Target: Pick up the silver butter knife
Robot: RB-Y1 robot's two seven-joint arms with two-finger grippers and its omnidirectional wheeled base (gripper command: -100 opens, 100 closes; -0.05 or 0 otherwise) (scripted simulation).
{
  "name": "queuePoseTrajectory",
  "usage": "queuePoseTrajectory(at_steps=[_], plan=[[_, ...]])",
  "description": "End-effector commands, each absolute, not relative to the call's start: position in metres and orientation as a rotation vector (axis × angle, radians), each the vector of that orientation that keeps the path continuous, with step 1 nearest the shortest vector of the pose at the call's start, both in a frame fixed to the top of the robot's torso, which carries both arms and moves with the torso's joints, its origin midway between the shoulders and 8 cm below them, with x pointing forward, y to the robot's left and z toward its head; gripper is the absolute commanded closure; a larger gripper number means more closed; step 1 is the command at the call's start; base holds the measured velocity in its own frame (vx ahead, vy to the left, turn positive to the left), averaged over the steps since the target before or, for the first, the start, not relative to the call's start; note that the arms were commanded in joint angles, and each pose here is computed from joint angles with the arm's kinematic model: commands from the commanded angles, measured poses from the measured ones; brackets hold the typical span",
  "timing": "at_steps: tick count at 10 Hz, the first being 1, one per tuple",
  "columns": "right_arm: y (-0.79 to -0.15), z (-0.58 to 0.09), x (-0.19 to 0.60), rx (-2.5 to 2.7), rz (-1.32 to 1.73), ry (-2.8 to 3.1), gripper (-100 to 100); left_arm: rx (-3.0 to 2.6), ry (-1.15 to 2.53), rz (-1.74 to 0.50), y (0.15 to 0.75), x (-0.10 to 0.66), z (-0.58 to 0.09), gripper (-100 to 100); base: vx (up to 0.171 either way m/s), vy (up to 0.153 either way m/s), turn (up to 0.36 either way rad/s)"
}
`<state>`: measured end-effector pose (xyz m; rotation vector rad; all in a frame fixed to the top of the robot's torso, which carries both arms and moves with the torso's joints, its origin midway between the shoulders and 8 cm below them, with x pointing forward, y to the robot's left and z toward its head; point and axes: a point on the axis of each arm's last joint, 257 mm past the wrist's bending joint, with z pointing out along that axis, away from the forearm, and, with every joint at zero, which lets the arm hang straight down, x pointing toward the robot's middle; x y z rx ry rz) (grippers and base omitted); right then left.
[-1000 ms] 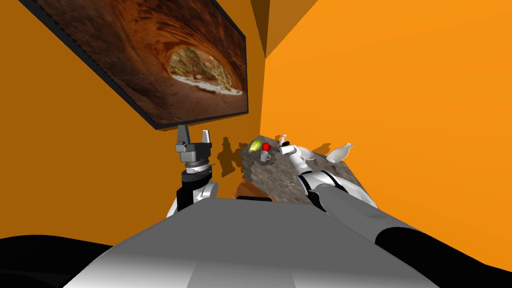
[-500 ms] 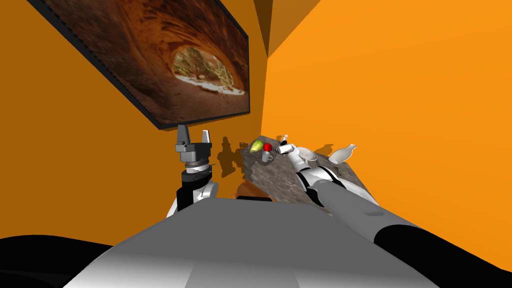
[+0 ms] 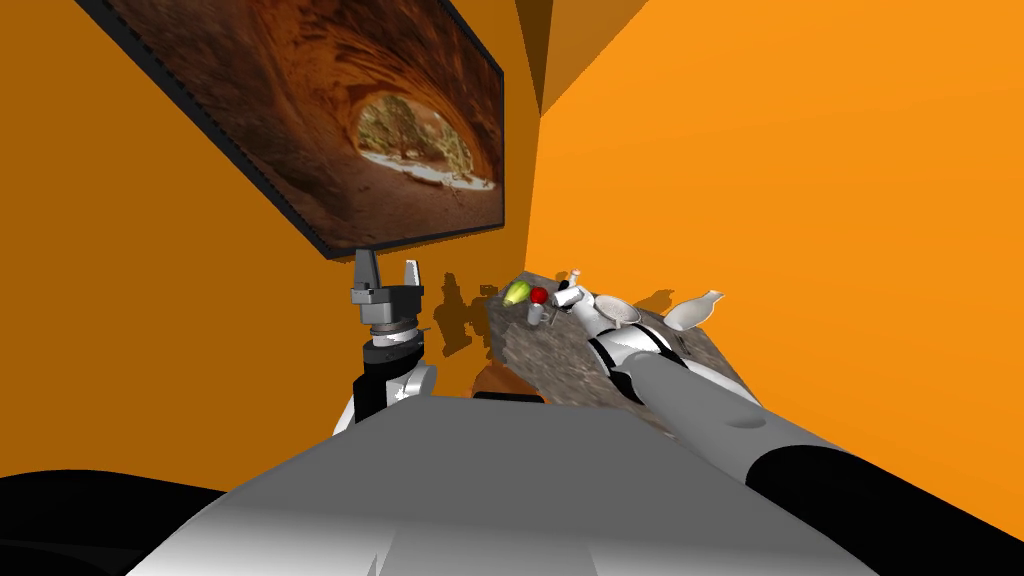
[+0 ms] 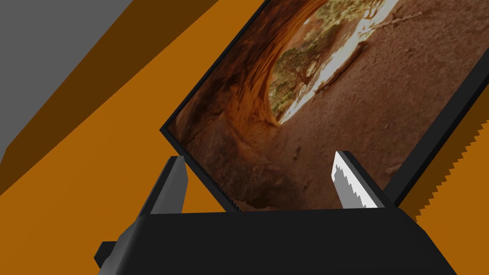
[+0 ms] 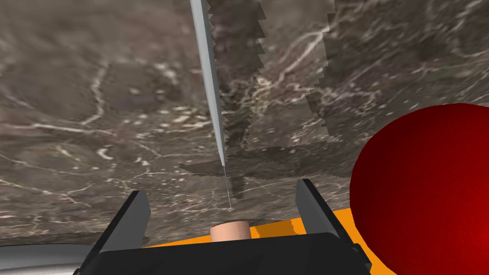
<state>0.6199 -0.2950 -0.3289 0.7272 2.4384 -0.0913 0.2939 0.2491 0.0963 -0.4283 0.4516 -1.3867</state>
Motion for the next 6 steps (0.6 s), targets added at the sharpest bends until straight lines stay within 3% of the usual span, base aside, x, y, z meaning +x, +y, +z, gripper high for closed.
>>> queuePoseTrajectory(at_steps=[1,4,5,6], plan=[[-0.297,-0.332,0.617,0.722,-0.117,2.455,-100,-0.428,0.452,-1.387,0.249,0.294,0.096,0,0.011,0.022,0.014],[-0.300,-0.334,0.613,0.714,-0.150,2.474,-100,-0.428,0.452,-1.387,0.249,0.294,0.096,0,0.005,0.015,0.014],[-0.300,-0.334,0.612,0.713,-0.153,2.476,0,-0.428,0.452,-1.387,0.249,0.294,0.096,0,0.000,0.000,0.000],[-0.303,-0.346,0.607,0.719,-0.155,2.474,-100,-0.428,0.452,-1.387,0.249,0.294,0.096,0,0.049,-0.022,0.037]])
